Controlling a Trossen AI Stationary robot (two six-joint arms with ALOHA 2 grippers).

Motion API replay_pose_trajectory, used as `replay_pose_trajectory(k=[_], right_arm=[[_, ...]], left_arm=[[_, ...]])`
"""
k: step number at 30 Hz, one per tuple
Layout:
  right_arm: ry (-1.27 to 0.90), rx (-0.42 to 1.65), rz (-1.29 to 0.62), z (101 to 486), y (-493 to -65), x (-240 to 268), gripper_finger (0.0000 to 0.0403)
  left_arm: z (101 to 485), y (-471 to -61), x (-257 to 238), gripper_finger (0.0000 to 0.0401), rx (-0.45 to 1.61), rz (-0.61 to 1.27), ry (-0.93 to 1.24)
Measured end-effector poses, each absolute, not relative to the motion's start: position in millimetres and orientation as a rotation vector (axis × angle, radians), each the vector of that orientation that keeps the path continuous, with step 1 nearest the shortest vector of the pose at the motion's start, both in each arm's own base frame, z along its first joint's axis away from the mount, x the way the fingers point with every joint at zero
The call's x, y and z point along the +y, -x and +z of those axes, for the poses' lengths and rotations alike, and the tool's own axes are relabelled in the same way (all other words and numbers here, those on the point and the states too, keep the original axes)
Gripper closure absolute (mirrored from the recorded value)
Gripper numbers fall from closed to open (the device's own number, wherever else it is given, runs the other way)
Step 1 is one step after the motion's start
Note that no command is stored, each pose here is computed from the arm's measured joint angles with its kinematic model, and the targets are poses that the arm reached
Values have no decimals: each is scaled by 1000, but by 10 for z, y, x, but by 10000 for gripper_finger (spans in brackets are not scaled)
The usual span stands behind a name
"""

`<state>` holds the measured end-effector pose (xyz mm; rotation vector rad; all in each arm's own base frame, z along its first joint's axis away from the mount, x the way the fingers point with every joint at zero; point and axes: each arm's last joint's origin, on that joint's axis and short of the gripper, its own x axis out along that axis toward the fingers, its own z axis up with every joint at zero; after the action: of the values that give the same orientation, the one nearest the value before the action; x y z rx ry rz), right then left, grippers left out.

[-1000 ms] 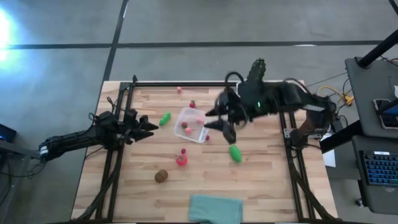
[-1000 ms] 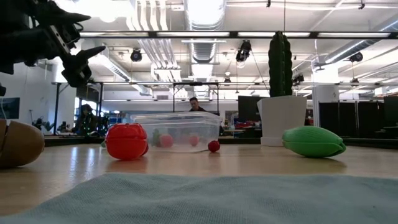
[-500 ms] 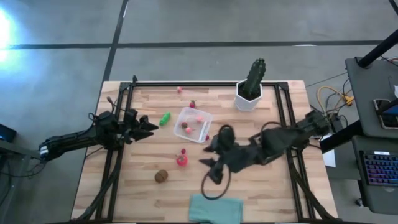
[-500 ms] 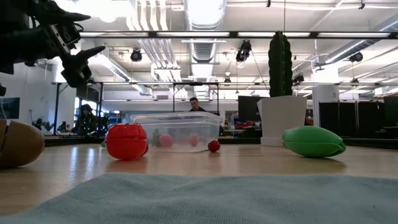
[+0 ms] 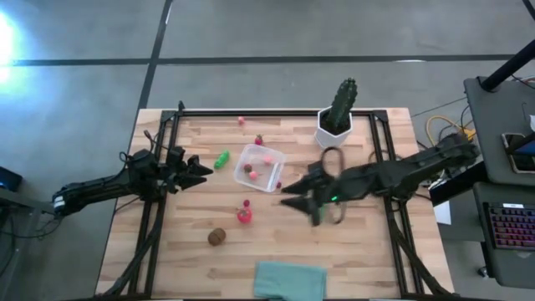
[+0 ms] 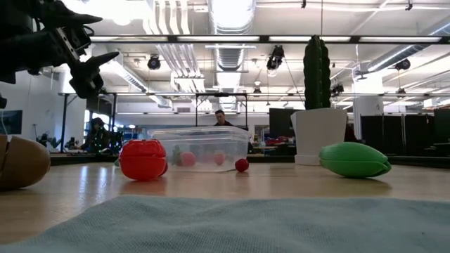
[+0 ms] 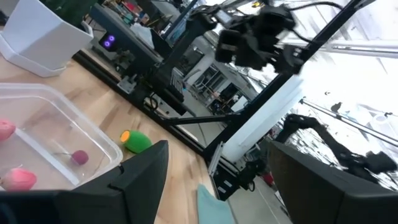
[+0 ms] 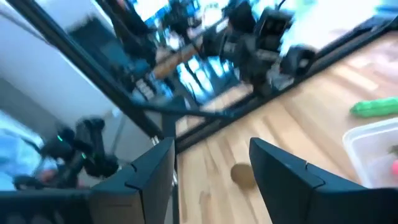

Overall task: Pick and placing Produce into tupperware
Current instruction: Put the pink peach into the transparent bin

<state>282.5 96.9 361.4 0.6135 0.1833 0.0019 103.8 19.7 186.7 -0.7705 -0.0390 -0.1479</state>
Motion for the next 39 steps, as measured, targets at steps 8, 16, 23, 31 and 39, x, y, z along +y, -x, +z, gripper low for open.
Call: replay_pose_trajectory(k=[8, 16, 23, 31, 39], right_arm=[[-620, 84, -10, 3300, -2237, 677, 202], [-682, 176, -70, 2796, -1896, 515, 202], [-661, 109, 155, 2671, -1684, 530, 202], [-465, -64, 411, 2622, -1420, 496, 202], [-462, -149, 380, 2452, -1229, 414, 202]], left_arm=[[2282, -990, 174, 140, -294, -309, 695], [2748, -1276, 261, 141, -48, -181, 423], [2907, -1778, 510, 141, 210, -101, 405], [2913, -2089, 1105, 141, 298, -47, 484], [3064, -1995, 1688, 141, 444, 202, 377]])
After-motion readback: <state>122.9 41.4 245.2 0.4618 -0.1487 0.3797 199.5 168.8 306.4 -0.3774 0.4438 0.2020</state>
